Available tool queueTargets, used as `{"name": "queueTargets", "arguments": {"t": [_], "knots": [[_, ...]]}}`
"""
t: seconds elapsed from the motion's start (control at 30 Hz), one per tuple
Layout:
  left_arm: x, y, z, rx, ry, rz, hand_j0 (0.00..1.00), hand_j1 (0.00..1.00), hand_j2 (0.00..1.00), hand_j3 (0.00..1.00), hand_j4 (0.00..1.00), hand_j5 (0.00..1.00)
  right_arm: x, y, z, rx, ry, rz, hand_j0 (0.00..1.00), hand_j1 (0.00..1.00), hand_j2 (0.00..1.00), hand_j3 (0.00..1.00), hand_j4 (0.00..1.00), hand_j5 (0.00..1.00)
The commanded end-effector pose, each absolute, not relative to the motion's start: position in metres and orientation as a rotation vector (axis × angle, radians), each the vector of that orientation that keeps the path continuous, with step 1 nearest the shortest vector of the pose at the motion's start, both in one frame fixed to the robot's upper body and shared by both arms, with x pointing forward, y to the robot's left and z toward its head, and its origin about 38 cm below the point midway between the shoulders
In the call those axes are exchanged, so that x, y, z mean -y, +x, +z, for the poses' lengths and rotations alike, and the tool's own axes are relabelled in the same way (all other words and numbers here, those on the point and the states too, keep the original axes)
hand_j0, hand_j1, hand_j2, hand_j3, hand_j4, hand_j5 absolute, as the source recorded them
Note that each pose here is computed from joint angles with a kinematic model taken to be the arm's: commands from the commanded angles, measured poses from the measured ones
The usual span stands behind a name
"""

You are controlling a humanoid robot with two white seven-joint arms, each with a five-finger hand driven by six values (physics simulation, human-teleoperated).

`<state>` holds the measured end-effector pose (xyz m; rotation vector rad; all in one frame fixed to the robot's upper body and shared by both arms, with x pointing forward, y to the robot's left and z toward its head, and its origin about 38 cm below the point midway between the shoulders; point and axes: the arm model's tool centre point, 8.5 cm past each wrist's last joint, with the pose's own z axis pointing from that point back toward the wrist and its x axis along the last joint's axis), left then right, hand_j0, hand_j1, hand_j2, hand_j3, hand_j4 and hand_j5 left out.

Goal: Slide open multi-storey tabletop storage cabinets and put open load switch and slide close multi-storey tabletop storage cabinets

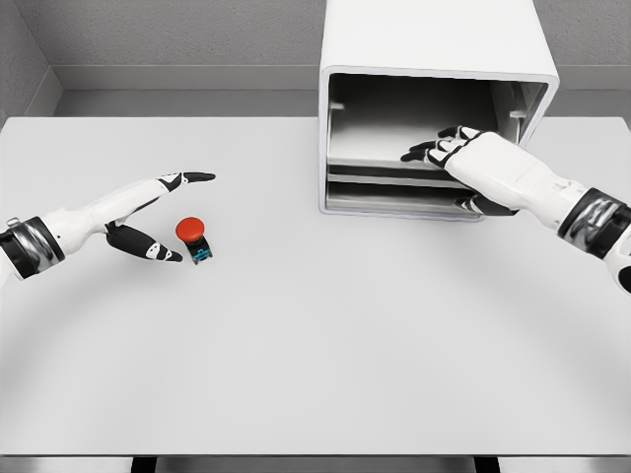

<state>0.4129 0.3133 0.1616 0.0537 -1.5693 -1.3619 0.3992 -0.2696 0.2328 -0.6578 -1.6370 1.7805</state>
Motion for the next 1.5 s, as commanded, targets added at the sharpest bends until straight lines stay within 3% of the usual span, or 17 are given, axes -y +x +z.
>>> {"name": "queueTargets", "arguments": {"t": [0.0,1.47], "knots": [[-0.313,0.413,0.162,1.571,0.049,-1.357,1.0,1.0,1.0,1.0,1.0,1.0,0.266,0.397,0.233,1.66,-0.63,1.798,0.89,0.89,0.89,0.89,0.89,0.89],[-0.314,0.412,0.156,1.534,0.087,-1.399,1.0,1.0,1.0,1.0,1.0,1.0,0.286,0.376,0.262,1.826,-0.53,1.939,0.92,0.92,0.92,0.92,0.92,0.92]]}}
